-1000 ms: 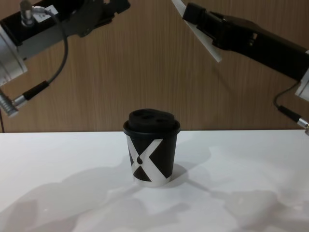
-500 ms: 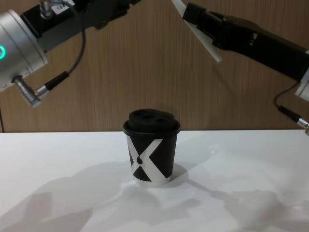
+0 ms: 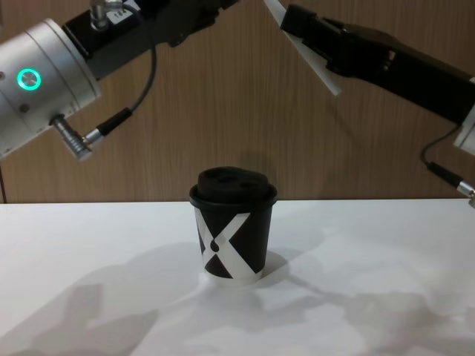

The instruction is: Pick up the straw with one hand, pass it to the other hand, and insert it into the cup.

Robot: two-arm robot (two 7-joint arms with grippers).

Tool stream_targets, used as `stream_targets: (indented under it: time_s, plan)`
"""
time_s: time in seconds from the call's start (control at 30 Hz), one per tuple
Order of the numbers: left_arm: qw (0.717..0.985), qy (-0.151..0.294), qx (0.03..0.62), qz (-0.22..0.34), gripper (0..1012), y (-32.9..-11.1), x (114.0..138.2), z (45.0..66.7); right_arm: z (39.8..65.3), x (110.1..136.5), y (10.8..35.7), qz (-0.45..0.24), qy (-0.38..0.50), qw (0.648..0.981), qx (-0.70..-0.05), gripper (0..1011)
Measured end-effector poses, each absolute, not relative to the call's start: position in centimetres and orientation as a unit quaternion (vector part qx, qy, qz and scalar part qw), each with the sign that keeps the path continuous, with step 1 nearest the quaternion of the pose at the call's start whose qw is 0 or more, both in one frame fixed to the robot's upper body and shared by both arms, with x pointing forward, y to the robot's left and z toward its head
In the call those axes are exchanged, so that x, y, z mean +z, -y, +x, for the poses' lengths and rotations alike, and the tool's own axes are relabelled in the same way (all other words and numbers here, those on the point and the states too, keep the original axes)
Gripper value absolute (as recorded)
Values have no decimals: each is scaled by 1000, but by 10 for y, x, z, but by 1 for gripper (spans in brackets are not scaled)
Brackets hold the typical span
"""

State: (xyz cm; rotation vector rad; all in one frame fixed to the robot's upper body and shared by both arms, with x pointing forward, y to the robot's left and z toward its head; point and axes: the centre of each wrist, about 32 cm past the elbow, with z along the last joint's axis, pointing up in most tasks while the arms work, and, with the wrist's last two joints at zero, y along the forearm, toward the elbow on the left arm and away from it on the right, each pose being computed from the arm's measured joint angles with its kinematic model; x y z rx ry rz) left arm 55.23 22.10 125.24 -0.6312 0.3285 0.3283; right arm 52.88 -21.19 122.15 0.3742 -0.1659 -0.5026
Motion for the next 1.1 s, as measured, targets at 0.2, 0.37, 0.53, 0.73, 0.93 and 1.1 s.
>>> stream_targets:
  time_s: [0.2, 0.37, 0.53, 0.73, 0.93, 1.1]
  plan:
    - [925, -163, 157, -306, 1000, -217, 1252, 557, 529, 1221, 212, 184, 81, 948, -247, 0]
    - [925, -164, 155, -306, 1000, -215, 1253, 560, 529, 1222, 212, 184, 82, 948, -247, 0]
    - [925, -164, 154, -307, 997, -213, 1253, 562, 529, 1222, 212, 184, 81, 948, -247, 0]
    - [925, -164, 153, -307, 869, -210, 1254, 565, 529, 1222, 212, 184, 82, 948, -247, 0]
    - [924, -164, 154, -308, 659, -209, 1254, 567, 529, 1222, 212, 184, 82, 948, -247, 0]
    - [924, -165, 155, -309, 528, -209, 1254, 568, 529, 1222, 212, 184, 82, 948, -247, 0]
